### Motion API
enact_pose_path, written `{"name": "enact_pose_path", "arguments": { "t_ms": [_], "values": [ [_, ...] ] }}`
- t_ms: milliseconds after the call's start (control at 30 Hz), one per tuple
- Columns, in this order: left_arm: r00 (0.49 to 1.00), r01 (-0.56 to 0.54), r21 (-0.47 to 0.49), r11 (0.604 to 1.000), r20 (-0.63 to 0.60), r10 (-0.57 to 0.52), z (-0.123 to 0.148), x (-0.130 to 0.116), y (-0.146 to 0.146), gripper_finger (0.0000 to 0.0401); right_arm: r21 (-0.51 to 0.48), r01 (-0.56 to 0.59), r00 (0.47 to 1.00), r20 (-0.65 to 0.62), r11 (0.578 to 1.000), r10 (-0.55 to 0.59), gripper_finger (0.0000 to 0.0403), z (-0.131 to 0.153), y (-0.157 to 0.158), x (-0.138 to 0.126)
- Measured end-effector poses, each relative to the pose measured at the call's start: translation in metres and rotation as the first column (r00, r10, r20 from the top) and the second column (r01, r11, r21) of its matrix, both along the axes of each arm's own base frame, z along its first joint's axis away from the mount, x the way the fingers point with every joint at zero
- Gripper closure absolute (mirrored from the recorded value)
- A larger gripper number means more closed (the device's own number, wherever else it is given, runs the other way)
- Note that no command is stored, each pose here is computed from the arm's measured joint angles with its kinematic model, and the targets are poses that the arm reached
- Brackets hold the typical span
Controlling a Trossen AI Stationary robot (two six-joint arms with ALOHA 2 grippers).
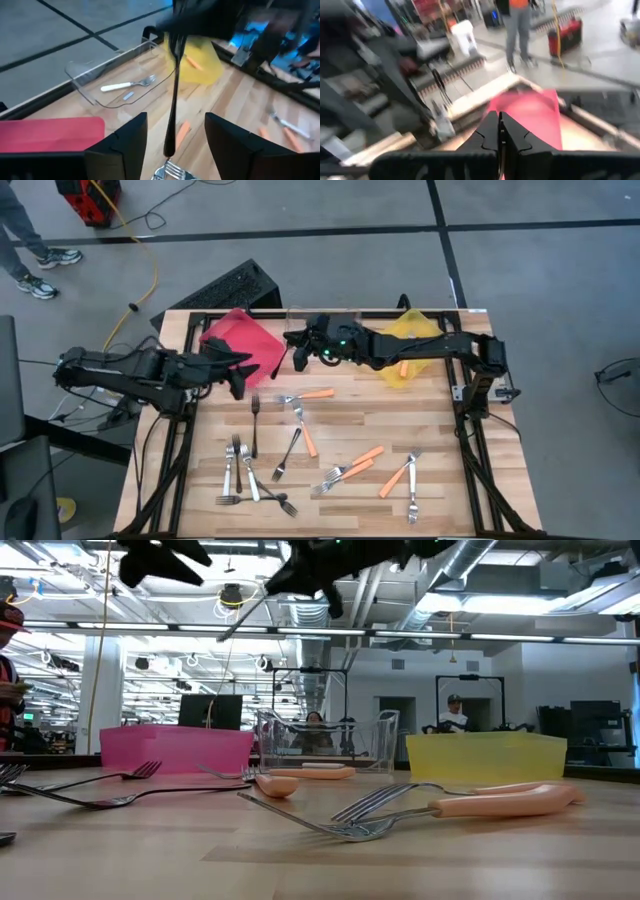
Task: Sort silverware by color (type)
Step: Put the black fork into the pink bin
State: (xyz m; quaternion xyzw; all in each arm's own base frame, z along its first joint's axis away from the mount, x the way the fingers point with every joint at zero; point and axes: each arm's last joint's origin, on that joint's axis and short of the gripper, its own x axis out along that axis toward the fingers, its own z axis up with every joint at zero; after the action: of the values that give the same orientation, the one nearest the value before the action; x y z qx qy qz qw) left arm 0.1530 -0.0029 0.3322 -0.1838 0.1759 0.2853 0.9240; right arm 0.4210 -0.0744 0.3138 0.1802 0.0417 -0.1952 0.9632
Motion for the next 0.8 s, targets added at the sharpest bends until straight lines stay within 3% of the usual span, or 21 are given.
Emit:
{"name": "enact_pose_path", "arguments": {
  "t_ms": [200,267,333,400,800],
  "values": [
    [0.994,-0.017,-0.020,1.000,0.104,0.019,0.012,-0.025,0.004,0.0216,0.040,0.034,0.999,-0.018,0.999,-0.033,0.0384,-0.020,-0.019,0.016],
    [0.992,-0.023,-0.022,0.999,0.127,0.026,0.015,-0.033,0.005,0.0216,0.037,0.036,0.999,0.028,0.999,-0.037,0.0384,-0.022,-0.024,0.033],
    [0.990,-0.026,-0.017,1.000,0.140,0.029,0.016,-0.037,0.005,0.0216,0.051,0.031,0.999,-0.034,0.998,-0.030,0.0384,-0.027,-0.031,0.037],
    [0.988,-0.027,-0.017,0.999,0.151,0.030,0.017,-0.044,0.006,0.0216,0.039,0.019,1.000,0.020,0.999,-0.019,0.0384,-0.027,-0.033,0.056],
    [0.982,-0.047,0.003,0.999,0.183,0.046,0.021,-0.058,0.009,0.0216,0.068,-0.014,0.998,-0.056,0.998,0.018,0.0384,-0.050,-0.060,0.116]
  ]
}}
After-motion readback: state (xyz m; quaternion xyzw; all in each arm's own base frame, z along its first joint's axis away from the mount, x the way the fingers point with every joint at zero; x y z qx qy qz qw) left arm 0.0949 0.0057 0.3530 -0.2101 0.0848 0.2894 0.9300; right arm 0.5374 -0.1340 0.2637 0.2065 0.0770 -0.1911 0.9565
